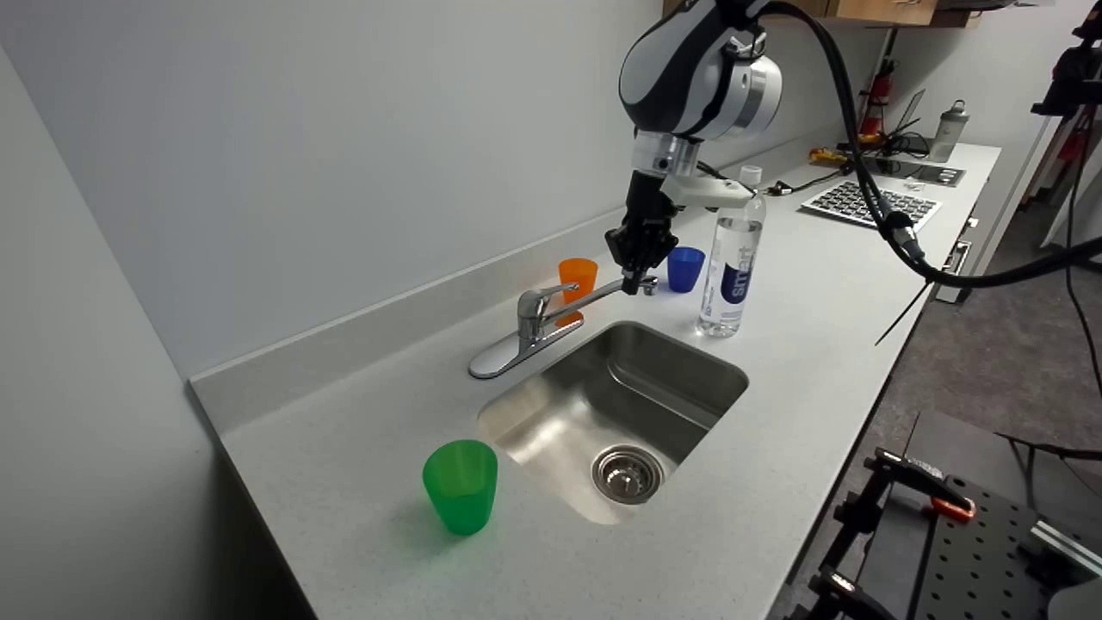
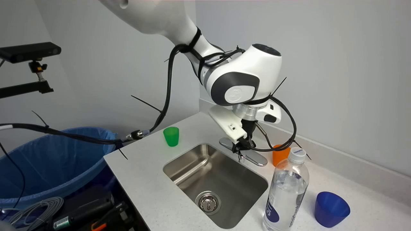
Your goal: Move the tap nozzle to the right
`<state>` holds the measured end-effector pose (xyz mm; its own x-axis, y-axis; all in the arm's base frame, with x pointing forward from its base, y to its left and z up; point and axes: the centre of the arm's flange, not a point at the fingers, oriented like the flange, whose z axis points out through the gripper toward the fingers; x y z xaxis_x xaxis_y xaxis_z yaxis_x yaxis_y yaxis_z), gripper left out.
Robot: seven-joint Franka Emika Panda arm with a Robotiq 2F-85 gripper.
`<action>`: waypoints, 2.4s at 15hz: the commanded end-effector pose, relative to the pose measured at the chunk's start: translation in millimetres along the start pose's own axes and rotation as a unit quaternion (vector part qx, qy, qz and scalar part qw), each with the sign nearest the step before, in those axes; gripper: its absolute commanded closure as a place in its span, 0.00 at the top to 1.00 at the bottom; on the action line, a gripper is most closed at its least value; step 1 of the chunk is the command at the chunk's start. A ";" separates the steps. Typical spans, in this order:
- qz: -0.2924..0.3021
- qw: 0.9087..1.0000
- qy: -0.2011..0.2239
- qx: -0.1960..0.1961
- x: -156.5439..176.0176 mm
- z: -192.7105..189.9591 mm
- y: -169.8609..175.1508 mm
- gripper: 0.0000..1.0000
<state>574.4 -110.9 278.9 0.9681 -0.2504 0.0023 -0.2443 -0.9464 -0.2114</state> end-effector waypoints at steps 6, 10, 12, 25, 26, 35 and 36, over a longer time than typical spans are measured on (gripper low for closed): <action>-0.001 1.000 0.000 0.000 0.0 0.1 -0.5 0.01; -0.001 1.000 0.000 0.000 0.0 0.1 -0.5 0.01; -0.001 1.000 0.000 0.000 0.0 0.1 -0.5 0.01; -0.007 0.999 0.030 0.008 3.5 4.1 -4.3 0.00; -0.006 0.999 0.030 0.010 3.5 4.2 -5.1 0.00; -0.007 1.000 0.015 -0.002 3.0 3.6 -7.7 0.01; -0.007 1.000 0.015 -0.002 3.0 3.6 -7.7 0.26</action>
<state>579.4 -103.7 277.0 0.9697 -0.2421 0.0339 -0.2301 -0.9507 -0.2080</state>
